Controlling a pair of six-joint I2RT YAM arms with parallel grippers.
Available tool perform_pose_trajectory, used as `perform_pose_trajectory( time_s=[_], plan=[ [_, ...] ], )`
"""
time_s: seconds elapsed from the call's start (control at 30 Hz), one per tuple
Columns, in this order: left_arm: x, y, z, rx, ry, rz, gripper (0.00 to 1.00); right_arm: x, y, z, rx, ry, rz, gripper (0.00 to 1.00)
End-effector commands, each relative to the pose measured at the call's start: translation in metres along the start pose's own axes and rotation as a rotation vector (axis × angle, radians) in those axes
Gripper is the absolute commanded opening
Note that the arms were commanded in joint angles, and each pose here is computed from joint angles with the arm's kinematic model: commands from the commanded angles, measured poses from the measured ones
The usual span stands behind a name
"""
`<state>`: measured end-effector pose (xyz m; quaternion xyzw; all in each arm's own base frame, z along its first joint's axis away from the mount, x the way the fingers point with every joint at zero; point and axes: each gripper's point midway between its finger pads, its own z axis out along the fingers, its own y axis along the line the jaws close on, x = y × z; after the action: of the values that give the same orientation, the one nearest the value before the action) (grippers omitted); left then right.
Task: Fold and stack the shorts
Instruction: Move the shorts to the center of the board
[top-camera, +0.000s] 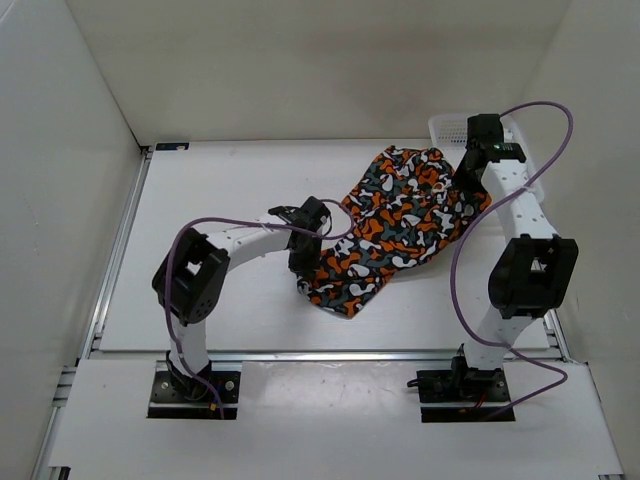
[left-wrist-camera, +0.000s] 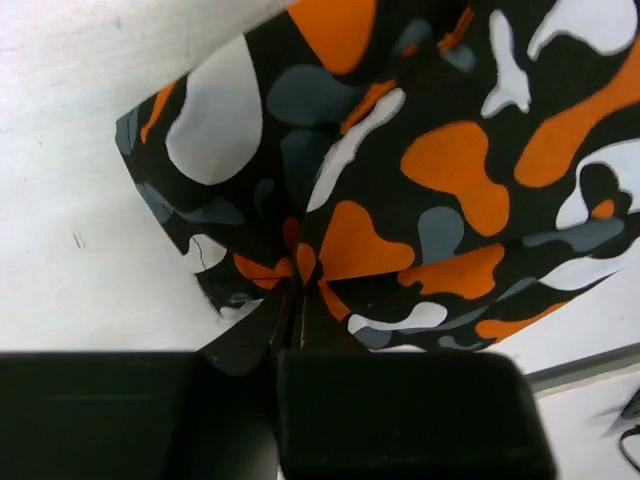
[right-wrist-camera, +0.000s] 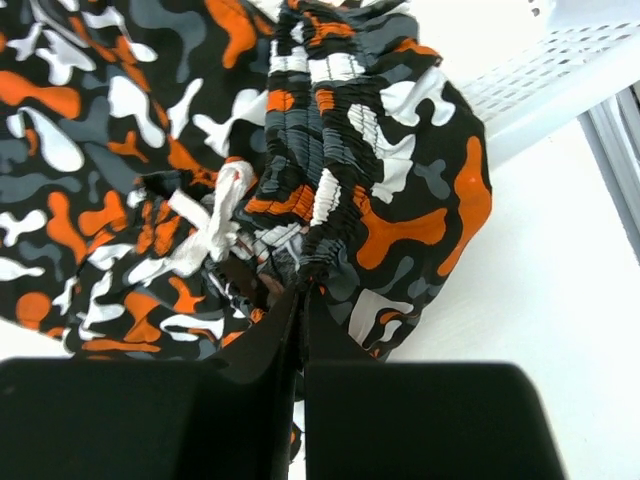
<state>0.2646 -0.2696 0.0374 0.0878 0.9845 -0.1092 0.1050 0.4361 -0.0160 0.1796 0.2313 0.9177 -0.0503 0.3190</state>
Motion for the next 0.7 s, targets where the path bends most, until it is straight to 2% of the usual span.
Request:
perform_pose_trajectory(
  time_s=[0.0, 0.13, 0.17, 0.2, 0.23, 0.27, 0.4, 0.47, 0.5, 0.53, 0.57, 0.6, 0.63, 0.67],
  plan=[
    [-0.04, -0.003, -0.03, 0.063, -0.109, -0.006, 0.1, -0.011, 0.01, -0.022, -0.079, -0.043, 0.013, 0.0],
    [-0.102, 0.041, -0.093, 0.024, -0.266, -0.083, 0.1, -0.029, 0.053, -0.038, -0.275, -0.052, 0.003, 0.0],
    [-0.141, 0.056, -0.136, 0.013, -0.39, -0.111, 0.1, -0.04, 0.068, -0.052, -0.342, -0.08, -0.002, 0.0],
    [-0.146, 0.067, -0.157, -0.012, -0.399, -0.13, 0.1, -0.044, 0.089, -0.066, -0.439, -0.078, -0.026, 0.0],
    [-0.159, 0.074, -0.181, -0.019, -0.447, -0.152, 0.1, -0.074, 0.103, -0.093, -0.512, -0.154, -0.023, 0.0],
    [-0.183, 0.082, -0.239, -0.004, -0.585, -0.182, 0.1, -0.084, 0.116, -0.116, -0.578, -0.192, -0.036, 0.0],
    [-0.177, 0.091, -0.34, 0.027, -0.801, -0.221, 0.1, -0.117, 0.149, -0.216, -0.832, -0.377, -0.124, 0.0],
    [-0.165, 0.092, -0.361, 0.035, -0.867, -0.22, 0.1, -0.124, 0.144, -0.262, -0.891, -0.504, -0.16, 0.0],
    [-0.148, 0.092, -0.369, 0.05, -0.893, -0.23, 0.1, -0.103, 0.142, -0.241, -0.883, -0.447, -0.166, 0.0],
    [-0.138, 0.094, -0.367, 0.05, -0.893, -0.23, 0.1, -0.096, 0.129, -0.263, -0.898, -0.499, -0.175, 0.0],
    [-0.128, 0.095, -0.363, 0.055, -0.892, -0.241, 0.1, -0.092, 0.124, -0.264, -0.904, -0.542, -0.171, 0.0],
    [-0.116, 0.095, -0.357, 0.06, -0.886, -0.235, 0.1, -0.078, 0.117, -0.254, -0.887, -0.539, -0.165, 0.0],
    [-0.091, 0.101, -0.338, 0.063, -0.863, -0.261, 0.1, -0.034, 0.098, -0.222, -0.836, -0.475, -0.157, 0.02],
    [-0.077, 0.102, -0.324, 0.068, -0.843, -0.269, 0.17, -0.019, 0.091, -0.208, -0.808, -0.482, -0.148, 0.12]
  ],
)
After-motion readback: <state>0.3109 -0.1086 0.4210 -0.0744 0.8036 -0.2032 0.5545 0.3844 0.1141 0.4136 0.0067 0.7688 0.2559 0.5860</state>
